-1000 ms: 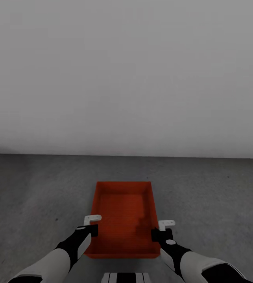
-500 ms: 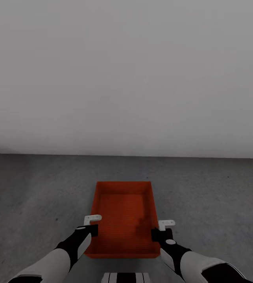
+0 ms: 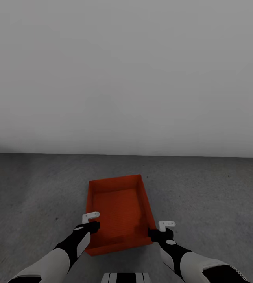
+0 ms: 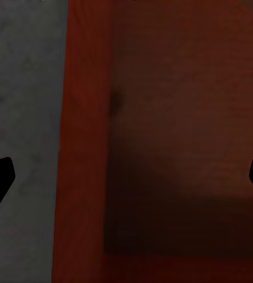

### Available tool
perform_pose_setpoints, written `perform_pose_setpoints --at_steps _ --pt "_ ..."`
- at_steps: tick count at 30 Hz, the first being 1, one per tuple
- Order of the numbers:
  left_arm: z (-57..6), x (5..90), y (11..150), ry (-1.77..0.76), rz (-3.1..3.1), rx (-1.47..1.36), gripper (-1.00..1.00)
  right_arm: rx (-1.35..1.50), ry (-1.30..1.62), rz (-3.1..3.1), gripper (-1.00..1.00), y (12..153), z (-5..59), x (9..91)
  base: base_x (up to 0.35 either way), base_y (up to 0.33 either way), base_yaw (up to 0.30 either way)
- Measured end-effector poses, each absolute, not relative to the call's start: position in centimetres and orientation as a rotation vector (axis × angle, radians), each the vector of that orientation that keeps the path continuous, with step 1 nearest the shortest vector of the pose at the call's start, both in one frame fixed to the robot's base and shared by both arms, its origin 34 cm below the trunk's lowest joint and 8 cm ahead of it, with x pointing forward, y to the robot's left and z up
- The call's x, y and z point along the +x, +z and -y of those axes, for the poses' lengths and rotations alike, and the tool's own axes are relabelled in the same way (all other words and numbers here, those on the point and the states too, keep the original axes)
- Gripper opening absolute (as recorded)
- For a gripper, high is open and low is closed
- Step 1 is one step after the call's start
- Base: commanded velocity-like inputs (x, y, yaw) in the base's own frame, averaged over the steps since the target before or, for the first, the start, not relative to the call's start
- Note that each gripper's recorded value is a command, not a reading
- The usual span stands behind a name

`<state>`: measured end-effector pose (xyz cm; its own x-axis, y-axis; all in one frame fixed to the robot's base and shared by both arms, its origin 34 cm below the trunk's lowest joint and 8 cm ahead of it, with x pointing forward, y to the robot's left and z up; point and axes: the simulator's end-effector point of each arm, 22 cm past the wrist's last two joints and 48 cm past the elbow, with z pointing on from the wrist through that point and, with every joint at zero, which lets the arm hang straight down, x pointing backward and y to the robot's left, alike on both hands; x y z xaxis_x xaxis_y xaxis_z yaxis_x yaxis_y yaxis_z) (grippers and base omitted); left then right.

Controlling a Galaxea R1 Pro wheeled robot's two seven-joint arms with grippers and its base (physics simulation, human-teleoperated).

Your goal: Move the two storage containers from the living room to the garage. In the garage, place one container on the floor and stack the other container on top of it (either order is fine).

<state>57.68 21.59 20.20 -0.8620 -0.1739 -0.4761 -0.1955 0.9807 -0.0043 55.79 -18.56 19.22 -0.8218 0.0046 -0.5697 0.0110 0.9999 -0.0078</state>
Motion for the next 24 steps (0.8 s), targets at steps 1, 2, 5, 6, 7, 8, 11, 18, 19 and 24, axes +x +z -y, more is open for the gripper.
perform_pose_setpoints --at_steps 1,2,5,6,7,8,11,18,19,24 --pt "-21.58 57.69 20.21 0.060 -2.633 -0.261 1.00 0.011 -0.014 -2.535 1.00 19.22 18.56 55.79 0.000 0.000 0.000" --pt "-21.61 57.72 20.22 0.060 -2.632 -0.262 1.00 0.011 -0.014 -2.535 1.00 19.23 18.57 55.80 0.000 0.000 0.000" --pt "-21.65 57.80 20.27 0.060 -2.629 -0.264 1.00 0.012 -0.014 -2.534 1.00 19.24 18.57 55.82 0.000 0.000 0.000" --pt "-21.64 57.82 20.28 0.060 -2.629 -0.264 1.00 0.012 -0.014 -2.534 1.00 19.24 18.57 55.82 0.000 0.000 0.000" --pt "-21.62 57.83 20.29 0.059 -2.628 -0.264 1.00 0.012 -0.014 -2.534 1.00 19.24 18.57 55.82 0.000 0.000 0.000" --pt "-21.60 57.87 20.31 0.059 -2.627 -0.265 1.00 0.012 -0.014 -2.535 1.00 19.23 18.57 55.81 0.000 0.000 0.000" --pt "-21.59 57.91 20.34 0.058 -2.626 -0.267 1.00 0.015 -0.014 -2.535 1.00 19.23 18.58 55.81 0.000 0.000 0.000" --pt "-21.53 57.99 20.40 0.057 -2.623 -0.269 1.00 0.022 -0.014 -2.536 1.00 19.21 18.61 55.78 0.000 0.000 0.000" --pt "-21.52 58.00 20.40 0.057 -2.623 -0.269 1.00 0.023 -0.014 -2.536 1.00 19.22 18.62 55.79 0.000 0.000 0.000" --pt "-21.53 58.00 20.41 0.058 -2.623 -0.271 1.00 0.024 -0.013 -2.536 1.00 19.22 18.62 55.79 0.000 0.000 0.000"
